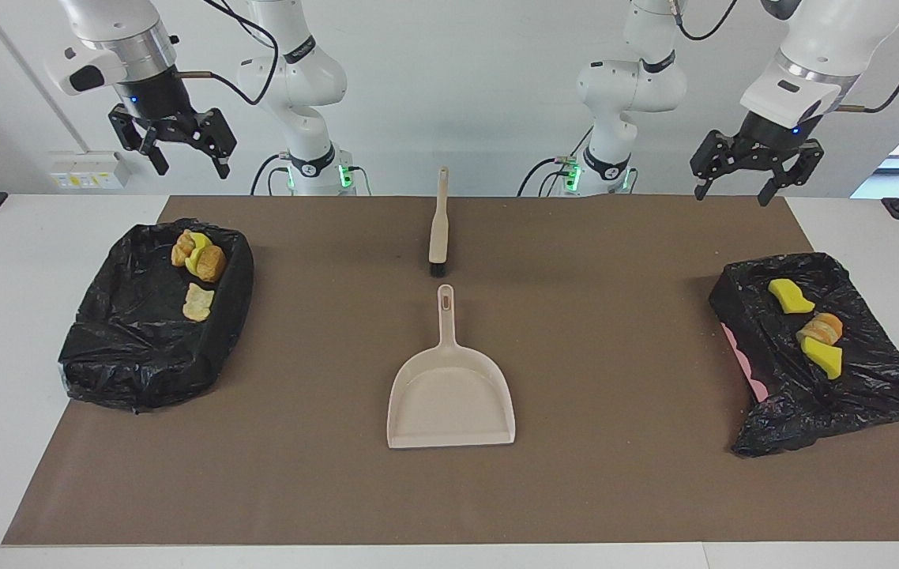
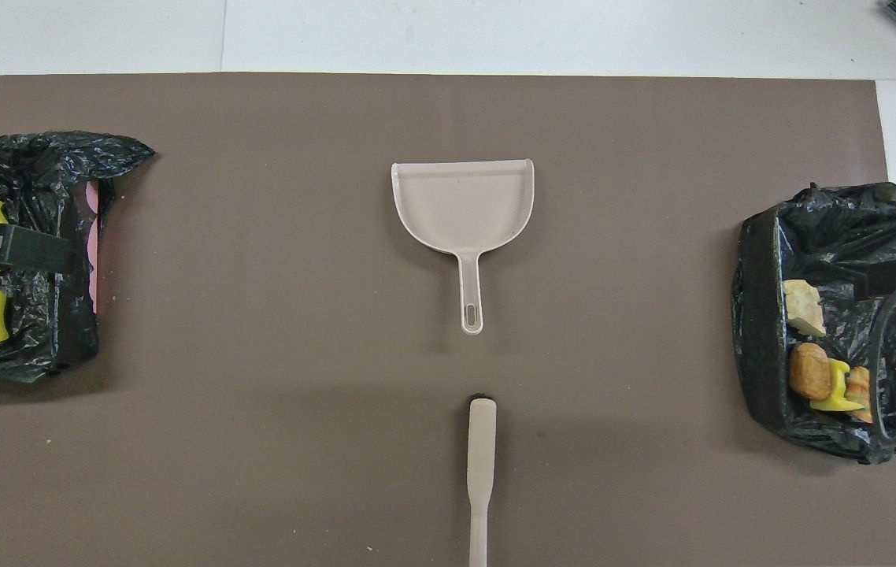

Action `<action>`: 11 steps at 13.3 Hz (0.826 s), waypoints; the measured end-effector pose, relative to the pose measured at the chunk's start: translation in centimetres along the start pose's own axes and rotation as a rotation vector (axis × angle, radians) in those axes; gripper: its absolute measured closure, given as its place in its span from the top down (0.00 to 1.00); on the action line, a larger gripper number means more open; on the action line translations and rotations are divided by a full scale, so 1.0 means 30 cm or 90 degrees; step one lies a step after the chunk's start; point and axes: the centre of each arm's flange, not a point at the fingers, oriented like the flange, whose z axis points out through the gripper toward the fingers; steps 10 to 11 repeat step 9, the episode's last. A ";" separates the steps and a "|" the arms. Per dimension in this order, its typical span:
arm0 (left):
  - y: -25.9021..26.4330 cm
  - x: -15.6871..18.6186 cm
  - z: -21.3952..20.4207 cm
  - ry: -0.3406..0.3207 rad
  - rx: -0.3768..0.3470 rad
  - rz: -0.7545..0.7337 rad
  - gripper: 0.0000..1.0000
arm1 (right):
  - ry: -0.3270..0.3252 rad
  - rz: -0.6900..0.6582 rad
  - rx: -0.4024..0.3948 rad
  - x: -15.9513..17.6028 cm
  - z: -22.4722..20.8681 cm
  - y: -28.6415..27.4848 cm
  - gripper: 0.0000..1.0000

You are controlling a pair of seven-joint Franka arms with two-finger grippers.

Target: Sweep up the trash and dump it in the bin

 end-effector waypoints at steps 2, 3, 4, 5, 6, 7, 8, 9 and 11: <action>0.000 -0.015 -0.037 -0.009 0.000 0.000 1.00 | 0.000 0.003 0.001 0.001 0.000 0.011 1.00; 0.001 -0.021 -0.045 -0.013 0.000 0.000 1.00 | 0.000 0.004 0.001 0.001 0.000 0.012 1.00; 0.004 -0.027 -0.049 -0.018 -0.001 0.001 1.00 | 0.000 0.003 0.001 0.001 0.000 0.010 1.00; 0.006 -0.031 -0.049 -0.022 -0.001 0.002 1.00 | 0.000 0.002 0.001 0.001 0.000 0.008 1.00; 0.008 -0.033 -0.048 -0.025 -0.001 0.003 1.00 | 0.000 0.000 0.001 0.000 0.000 0.003 1.00; 0.010 -0.033 -0.046 -0.026 -0.001 0.003 1.00 | 0.000 -0.001 0.001 0.000 0.001 -0.002 1.00; 0.011 -0.033 -0.046 -0.026 -0.001 0.004 1.00 | -0.001 -0.002 0.001 0.000 0.001 -0.004 1.00; 0.012 -0.033 -0.046 -0.027 -0.001 0.004 1.00 | -0.001 -0.002 0.001 0.000 0.002 -0.004 1.00; 0.012 -0.033 -0.046 -0.027 -0.001 0.004 1.00 | -0.001 -0.002 0.001 0.000 0.002 -0.004 1.00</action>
